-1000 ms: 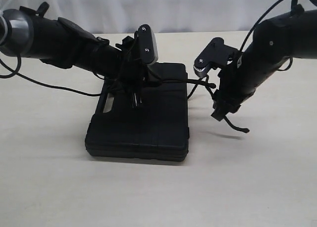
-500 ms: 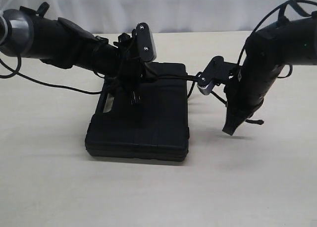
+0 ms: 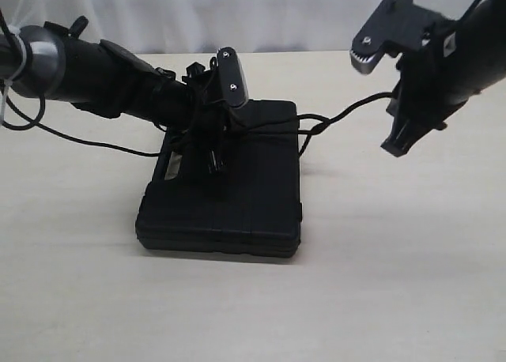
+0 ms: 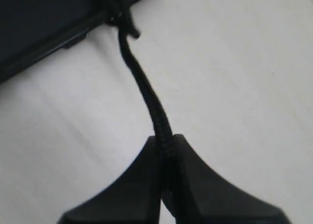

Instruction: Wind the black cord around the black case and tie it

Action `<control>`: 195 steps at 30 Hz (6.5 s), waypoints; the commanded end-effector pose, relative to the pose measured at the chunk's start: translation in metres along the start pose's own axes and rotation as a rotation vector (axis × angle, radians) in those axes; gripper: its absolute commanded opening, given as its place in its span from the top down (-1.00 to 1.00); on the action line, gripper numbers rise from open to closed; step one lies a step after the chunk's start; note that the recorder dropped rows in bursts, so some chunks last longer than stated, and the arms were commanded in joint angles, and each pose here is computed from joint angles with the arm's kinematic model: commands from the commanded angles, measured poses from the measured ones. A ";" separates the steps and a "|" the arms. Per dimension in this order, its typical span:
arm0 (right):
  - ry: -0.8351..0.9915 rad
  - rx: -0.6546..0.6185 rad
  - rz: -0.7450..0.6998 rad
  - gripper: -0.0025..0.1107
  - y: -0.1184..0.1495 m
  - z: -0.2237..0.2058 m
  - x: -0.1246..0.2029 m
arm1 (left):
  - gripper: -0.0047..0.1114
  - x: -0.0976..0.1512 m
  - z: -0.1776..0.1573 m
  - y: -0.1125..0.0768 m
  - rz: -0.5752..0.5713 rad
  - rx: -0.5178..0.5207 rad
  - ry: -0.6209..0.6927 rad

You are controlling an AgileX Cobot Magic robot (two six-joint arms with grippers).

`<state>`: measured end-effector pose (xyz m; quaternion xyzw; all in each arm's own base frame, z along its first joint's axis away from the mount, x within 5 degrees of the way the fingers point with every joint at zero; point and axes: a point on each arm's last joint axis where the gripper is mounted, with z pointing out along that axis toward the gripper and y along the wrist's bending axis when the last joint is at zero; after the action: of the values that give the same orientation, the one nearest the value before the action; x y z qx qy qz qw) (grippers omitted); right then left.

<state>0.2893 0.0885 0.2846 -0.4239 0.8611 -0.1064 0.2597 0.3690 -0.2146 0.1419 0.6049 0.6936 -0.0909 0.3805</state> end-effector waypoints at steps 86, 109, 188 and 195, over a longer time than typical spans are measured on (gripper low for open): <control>-0.236 0.342 0.276 0.88 -0.029 -0.075 0.006 | 0.92 0.002 0.013 0.001 -0.088 0.035 0.000; 0.094 0.432 0.407 0.88 -0.053 -0.024 0.034 | 0.92 0.014 0.008 0.019 -0.141 -0.176 0.117; 0.419 0.192 0.599 -0.01 -0.061 0.116 0.126 | 0.27 -0.027 -0.049 0.013 -0.069 0.068 -0.074; 0.349 0.085 0.337 0.00 -0.031 0.115 0.069 | 0.27 -0.027 -0.049 0.013 -0.069 0.066 -0.073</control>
<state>0.3357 -0.0010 0.1711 -0.1996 0.9544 -0.1739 0.1379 0.3603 -0.2047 0.1936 0.5933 0.6951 -0.1457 0.3789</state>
